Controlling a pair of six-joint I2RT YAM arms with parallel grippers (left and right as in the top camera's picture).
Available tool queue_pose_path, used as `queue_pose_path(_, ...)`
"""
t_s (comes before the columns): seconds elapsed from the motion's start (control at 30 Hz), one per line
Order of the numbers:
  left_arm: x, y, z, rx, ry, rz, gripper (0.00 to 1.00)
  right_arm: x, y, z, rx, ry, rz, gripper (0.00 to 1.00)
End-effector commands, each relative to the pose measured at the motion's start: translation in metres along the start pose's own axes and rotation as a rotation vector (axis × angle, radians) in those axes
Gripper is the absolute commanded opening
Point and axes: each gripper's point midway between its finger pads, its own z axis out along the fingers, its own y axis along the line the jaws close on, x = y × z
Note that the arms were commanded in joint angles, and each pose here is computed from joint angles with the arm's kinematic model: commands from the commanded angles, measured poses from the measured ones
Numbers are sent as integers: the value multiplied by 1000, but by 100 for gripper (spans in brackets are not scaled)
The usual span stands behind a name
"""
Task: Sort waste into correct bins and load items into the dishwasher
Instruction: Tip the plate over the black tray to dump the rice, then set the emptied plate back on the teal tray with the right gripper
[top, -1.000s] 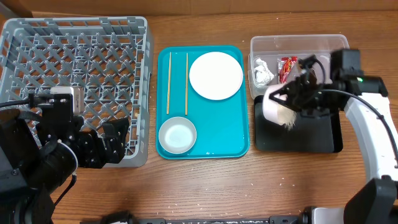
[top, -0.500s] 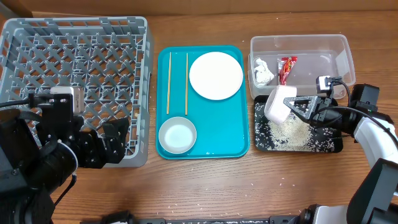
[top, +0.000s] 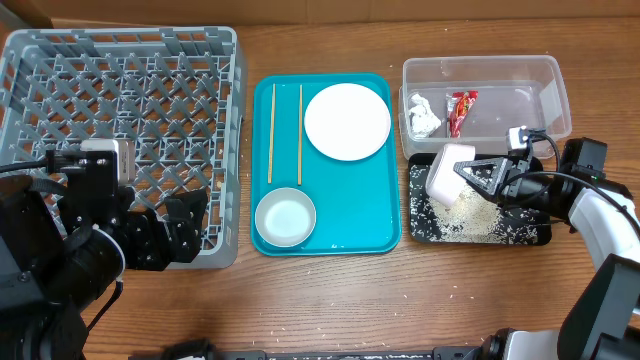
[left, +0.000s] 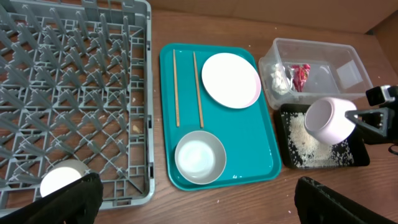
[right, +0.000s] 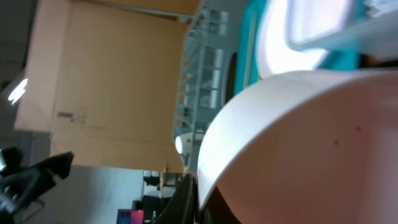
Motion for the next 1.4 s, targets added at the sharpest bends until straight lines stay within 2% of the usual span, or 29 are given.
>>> queue_pose_path(0.0,-1,-1,-1,4,-4,28,100,5,37,0,-196,10,-79,4)
queue_pose_path(0.03,-1,-1,-1,4,-4,28,100,4,30,2,-150,11,-133,4)
queue_pose_path(0.07,-1,-1,-1,4,-4,28,100,1,8,4,-25,12,-94,4)
queue_pose_path(0.1,-1,-1,-1,4,-4,28,100,-1,1,4,16,10,12,4)
queue_pose_path(0.17,-1,-1,-1,4,-4,28,100,4,27,6,-114,32,32,4)
queue_pose_path(0.23,-1,-1,-1,4,-4,28,100,6,32,18,0,66,-5,4)
queue_pose_path(0.33,-1,-1,-1,4,-4,28,100,10,51,40,145,132,-112,4)
queue_pose_path(0.43,-1,-1,-1,4,-4,28,100,20,52,63,562,218,-263,4)
queue_pose_path(0.57,-1,-1,-1,4,-4,28,100,44,44,93,792,271,-411,4)
queue_pose_path(0.6,-1,-1,-1,4,-4,28,100,67,33,115,891,322,-470,4)
queue_pose_path(0.7,-1,-1,-1,4,-4,28,100,95,10,148,966,398,-520,4)
queue_pose_path(0.8,-1,-1,-1,4,-4,28,100,105,-14,169,1031,420,-572,5)
queue_pose_path(0.83,-1,-1,-1,4,-4,28,100,110,-17,175,1022,435,-577,9)
queue_pose_path(0.87,-1,-1,-1,4,-4,28,100,114,-19,179,1019,450,-582,20)
queue_pose_path(0.9,-1,-1,-1,4,-4,28,100,119,-22,182,1020,465,-593,37)
queue_pose_path(0.97,-1,-1,-1,4,-4,28,100,119,-19,183,1017,473,-625,57)
queue_pose_path(1.0,-1,-1,-1,4,-4,28,100,117,-15,184,1012,470,-630,61)
queue_pose_path(1.17,-1,-1,-1,4,-4,28,100,70,41,196,909,395,-650,64)
queue_pose_path(1.3,-1,-1,-1,4,-4,28,100,34,40,208,888,340,-706,64)
queue_pose_path(1.37,-1,-1,-1,4,-4,28,100,10,17,224,884,309,-735,64)
